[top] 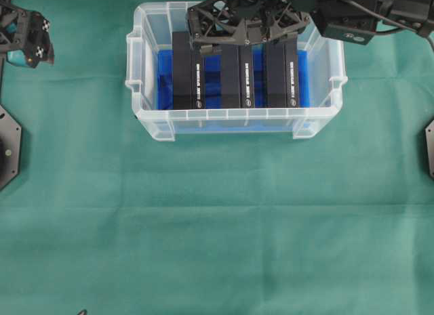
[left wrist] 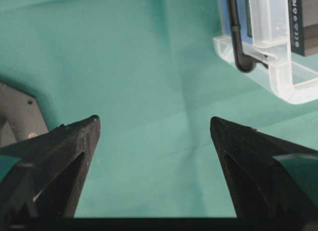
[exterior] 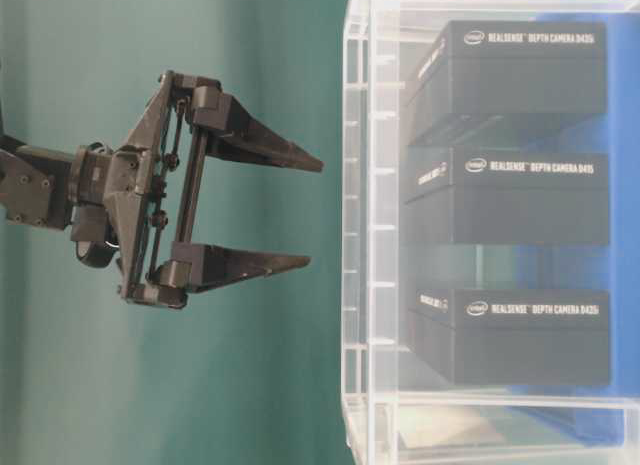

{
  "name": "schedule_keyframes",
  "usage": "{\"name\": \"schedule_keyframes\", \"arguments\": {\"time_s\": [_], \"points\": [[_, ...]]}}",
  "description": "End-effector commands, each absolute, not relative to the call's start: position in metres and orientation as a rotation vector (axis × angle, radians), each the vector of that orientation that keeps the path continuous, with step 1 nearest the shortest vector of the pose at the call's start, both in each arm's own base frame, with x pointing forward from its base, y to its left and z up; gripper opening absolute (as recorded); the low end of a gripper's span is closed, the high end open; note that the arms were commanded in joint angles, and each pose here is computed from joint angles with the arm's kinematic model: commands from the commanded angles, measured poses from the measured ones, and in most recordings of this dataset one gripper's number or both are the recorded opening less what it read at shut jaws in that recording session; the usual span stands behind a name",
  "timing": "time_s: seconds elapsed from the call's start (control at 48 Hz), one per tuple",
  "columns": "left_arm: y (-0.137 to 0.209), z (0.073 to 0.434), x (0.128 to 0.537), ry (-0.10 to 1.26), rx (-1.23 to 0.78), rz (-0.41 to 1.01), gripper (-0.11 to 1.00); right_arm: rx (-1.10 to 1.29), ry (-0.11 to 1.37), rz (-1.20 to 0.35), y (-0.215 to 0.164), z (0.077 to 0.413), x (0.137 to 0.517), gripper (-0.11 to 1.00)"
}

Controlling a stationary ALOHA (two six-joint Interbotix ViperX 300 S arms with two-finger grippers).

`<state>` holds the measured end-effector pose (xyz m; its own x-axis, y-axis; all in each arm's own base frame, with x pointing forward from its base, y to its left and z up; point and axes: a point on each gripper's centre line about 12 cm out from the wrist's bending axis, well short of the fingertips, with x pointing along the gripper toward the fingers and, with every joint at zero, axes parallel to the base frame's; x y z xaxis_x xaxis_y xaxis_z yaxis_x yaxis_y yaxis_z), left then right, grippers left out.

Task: Take out the box from the case.
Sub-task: 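Move the open right gripper over the middle black box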

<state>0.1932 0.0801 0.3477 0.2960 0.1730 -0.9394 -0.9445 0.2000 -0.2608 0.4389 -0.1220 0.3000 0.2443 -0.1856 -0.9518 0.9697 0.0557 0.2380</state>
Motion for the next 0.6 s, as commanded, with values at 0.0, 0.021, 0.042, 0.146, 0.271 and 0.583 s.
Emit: {"name": "schedule_keyframes", "arguments": {"time_s": [0.0,0.021,0.042,0.146,0.271,0.583], "points": [[0.0808,0.3529,0.1929,0.915,-1.060,0.960,0.92,1.155,0.870,-1.066,-0.1207,0.3161,0.4382,0.94],[0.0808,0.3529,0.1929,0.915,-1.060,0.960,0.92,1.156,0.871,-1.068,-0.1214,0.3156,0.4379,0.94],[0.0808,0.3524,0.1928,0.917,-1.060,0.961,0.92,1.156,0.869,-1.067,-0.1213,0.3163,0.4376,0.94],[0.0808,0.3529,0.1929,0.915,-1.060,0.960,0.92,1.156,0.869,-1.067,-0.1214,0.3161,0.4380,0.94],[0.0808,0.3524,0.1928,0.917,-1.060,0.961,0.92,1.156,0.871,-1.068,-0.1214,0.3156,0.4379,0.94],[0.0811,0.3517,0.1935,0.920,-1.059,0.962,0.92,1.159,0.872,-1.066,-0.1204,0.3156,0.4382,0.94]]}}
